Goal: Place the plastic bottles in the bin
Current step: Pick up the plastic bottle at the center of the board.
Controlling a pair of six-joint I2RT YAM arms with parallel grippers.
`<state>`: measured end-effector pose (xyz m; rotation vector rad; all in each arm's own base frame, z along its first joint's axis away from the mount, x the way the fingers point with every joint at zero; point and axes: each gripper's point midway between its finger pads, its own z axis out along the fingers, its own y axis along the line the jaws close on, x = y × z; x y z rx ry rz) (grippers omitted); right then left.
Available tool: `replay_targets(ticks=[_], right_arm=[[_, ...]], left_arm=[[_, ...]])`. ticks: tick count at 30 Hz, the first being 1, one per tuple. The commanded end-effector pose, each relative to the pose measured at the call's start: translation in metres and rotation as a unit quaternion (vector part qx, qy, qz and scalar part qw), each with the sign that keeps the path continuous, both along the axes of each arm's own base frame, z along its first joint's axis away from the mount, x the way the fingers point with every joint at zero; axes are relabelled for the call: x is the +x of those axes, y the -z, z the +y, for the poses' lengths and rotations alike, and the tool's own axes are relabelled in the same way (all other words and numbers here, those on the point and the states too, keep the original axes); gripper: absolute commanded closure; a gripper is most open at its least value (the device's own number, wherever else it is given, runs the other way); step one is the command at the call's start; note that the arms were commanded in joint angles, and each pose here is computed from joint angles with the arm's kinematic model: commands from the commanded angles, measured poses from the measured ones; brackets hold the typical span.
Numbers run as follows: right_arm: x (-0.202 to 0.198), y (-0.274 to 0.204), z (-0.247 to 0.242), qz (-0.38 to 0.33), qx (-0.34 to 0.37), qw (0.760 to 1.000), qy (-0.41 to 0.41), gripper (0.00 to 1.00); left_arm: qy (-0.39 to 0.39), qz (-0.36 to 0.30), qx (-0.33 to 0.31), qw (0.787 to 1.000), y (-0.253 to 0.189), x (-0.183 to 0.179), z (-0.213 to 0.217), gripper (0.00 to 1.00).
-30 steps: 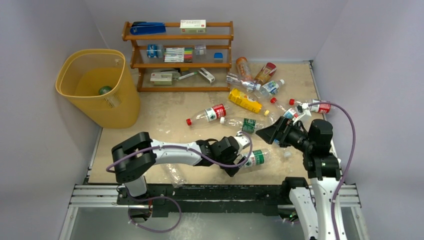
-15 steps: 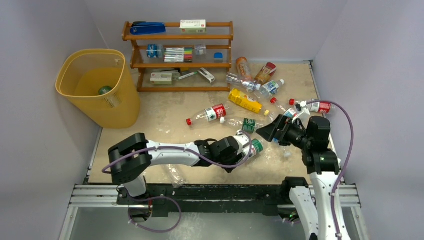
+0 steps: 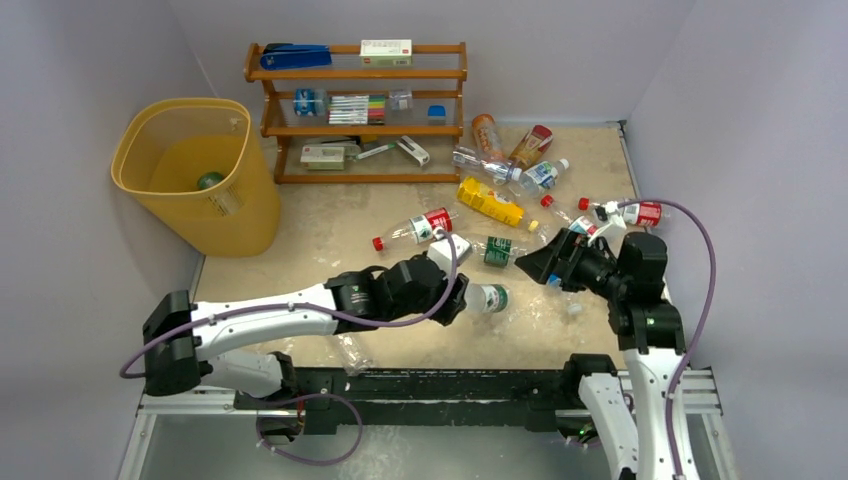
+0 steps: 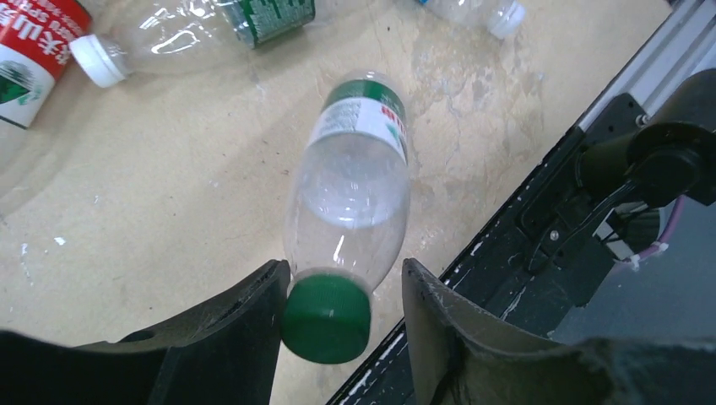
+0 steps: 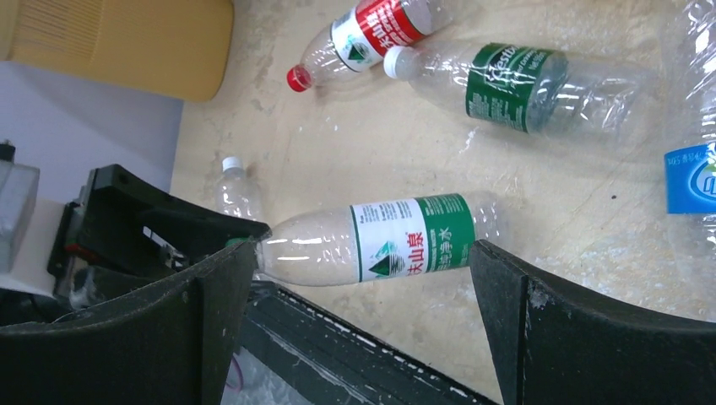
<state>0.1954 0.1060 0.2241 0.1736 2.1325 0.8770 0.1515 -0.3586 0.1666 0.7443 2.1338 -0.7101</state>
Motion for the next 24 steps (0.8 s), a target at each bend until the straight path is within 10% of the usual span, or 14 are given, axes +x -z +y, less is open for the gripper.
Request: replay_targets(ticks=[1,8,15,24], right_arm=[[-0.008,-0.022,-0.001,-0.037,-0.003,0.999,0.003,0.0],[-0.006,-0.015,0.002,-0.033,-0.002,0.999,-0.007,0.0],[-0.005,0.009,0.006,-0.014,0.009,1.0,-0.019,0.0],[-0.033,0.039,0.022,0.02,0.023,0.995,-0.097,0.0]], left_arm=[[-0.05,-0.011,-0.021,0.998,-0.033,0.013,0.015,0.49],[-0.09,-0.025,-0.032,0.995,-0.062,0.033,0.035,0.51],[-0.021,0.038,-0.03,0.999,-0.018,0.007,0.022,0.24],[0.002,0.082,-0.029,0.996,0.022,-0.026,0.016,0.2]])
